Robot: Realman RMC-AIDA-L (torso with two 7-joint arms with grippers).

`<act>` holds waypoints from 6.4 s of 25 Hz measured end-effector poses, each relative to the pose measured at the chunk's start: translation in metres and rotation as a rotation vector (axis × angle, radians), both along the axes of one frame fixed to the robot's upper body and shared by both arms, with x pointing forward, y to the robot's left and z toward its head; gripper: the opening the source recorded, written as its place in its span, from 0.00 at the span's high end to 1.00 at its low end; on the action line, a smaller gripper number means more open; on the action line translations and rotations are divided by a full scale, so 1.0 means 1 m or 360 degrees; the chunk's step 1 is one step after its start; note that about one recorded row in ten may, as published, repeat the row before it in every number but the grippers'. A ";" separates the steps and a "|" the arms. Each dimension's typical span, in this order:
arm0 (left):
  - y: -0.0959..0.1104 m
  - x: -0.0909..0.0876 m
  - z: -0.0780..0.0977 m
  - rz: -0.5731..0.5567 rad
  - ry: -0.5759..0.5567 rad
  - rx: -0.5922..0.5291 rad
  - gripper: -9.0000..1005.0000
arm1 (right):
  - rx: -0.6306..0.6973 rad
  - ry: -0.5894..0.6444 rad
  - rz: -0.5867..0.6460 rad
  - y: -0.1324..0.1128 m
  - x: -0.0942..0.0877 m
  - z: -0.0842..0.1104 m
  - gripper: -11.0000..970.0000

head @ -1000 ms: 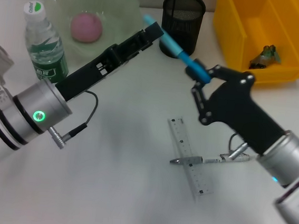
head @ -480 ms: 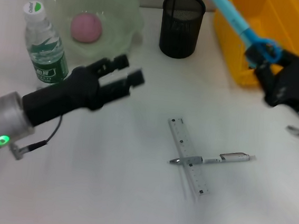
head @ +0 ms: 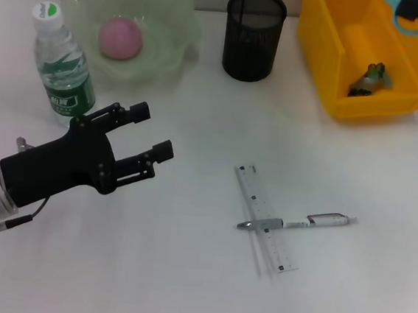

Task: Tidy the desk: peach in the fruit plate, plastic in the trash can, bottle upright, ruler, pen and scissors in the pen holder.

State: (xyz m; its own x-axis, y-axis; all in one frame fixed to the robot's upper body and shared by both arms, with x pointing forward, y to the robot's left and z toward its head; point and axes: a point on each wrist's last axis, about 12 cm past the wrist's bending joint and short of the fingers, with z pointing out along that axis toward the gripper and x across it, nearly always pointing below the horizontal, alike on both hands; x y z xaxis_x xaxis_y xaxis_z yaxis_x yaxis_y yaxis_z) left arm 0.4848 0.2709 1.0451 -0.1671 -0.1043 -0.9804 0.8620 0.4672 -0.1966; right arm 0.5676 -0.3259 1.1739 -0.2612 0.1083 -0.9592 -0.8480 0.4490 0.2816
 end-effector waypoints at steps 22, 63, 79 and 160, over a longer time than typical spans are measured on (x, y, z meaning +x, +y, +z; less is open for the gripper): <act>-0.003 0.001 -0.005 0.0020 -0.0019 0.0051 0.22 | -0.1383 0.0521 -0.0225 0.148 0.140 0.094 0.87; 0.000 0.006 -0.002 0.0063 -0.0026 0.0052 0.22 | -0.0906 0.0323 -0.0107 0.164 0.115 0.088 0.33; 0.016 0.006 -0.006 0.0130 -0.0021 0.0197 0.22 | -0.1219 0.1017 0.0362 0.188 0.073 0.045 0.33; 0.028 -0.009 -0.019 0.0237 0.0016 0.0255 0.22 | -0.1890 0.1524 0.0116 0.241 0.028 -0.020 0.34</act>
State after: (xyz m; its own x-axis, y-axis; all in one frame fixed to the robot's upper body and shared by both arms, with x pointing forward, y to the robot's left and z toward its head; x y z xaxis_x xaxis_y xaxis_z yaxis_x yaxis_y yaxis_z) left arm 0.4758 0.2989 1.0265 -0.1713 0.0284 -0.9848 0.7795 0.6152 -0.1179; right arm 0.5957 -0.0853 1.1542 -0.7848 -0.6179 0.0478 -0.5918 0.7701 0.2384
